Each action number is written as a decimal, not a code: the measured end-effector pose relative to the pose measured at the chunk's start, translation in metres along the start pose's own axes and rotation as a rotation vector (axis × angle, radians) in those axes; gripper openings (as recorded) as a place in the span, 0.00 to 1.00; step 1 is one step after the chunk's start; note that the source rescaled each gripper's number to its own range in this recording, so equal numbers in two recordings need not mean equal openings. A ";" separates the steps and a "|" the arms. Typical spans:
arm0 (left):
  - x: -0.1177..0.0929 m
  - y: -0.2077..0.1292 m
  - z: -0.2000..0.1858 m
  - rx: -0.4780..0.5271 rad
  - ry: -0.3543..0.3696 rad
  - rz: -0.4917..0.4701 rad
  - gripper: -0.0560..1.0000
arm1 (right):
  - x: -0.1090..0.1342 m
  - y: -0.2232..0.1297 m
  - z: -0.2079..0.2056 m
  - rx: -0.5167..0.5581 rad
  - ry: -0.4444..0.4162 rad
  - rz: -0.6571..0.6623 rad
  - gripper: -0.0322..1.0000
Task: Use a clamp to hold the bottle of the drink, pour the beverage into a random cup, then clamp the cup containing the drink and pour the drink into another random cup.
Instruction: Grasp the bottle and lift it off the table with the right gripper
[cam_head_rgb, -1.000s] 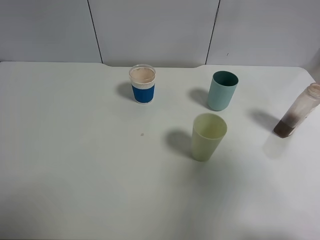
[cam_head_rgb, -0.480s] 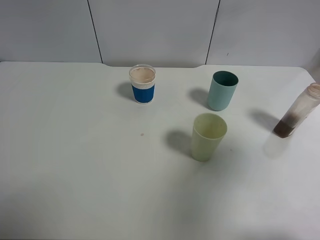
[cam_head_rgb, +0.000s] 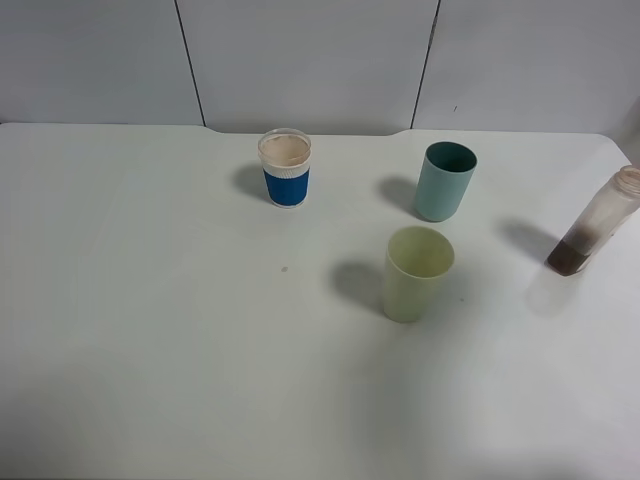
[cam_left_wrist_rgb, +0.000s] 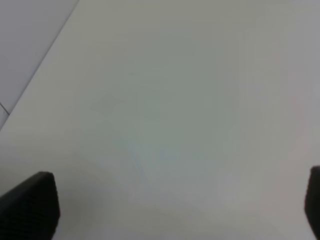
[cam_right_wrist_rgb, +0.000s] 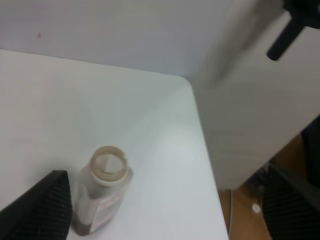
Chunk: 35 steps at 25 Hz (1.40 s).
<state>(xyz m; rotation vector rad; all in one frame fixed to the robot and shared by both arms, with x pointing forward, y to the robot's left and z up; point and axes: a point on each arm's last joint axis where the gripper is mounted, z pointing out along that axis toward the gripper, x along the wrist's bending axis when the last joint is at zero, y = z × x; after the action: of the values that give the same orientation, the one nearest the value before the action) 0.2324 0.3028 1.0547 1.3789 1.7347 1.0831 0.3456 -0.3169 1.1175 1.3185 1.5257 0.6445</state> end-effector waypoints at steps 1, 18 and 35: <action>0.000 0.000 0.000 0.000 0.000 0.000 1.00 | 0.004 -0.004 0.005 -0.014 0.009 -0.006 0.62; 0.000 0.000 0.000 0.000 0.000 0.000 1.00 | 0.051 -0.070 0.044 -0.283 0.150 0.035 0.62; 0.000 0.000 0.000 0.000 0.000 0.000 1.00 | 0.069 -0.101 0.095 0.029 0.217 0.205 0.62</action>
<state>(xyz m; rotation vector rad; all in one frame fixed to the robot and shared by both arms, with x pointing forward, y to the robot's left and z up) 0.2324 0.3028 1.0547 1.3789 1.7347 1.0831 0.3939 -0.2983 0.9710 1.4782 1.5879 0.9240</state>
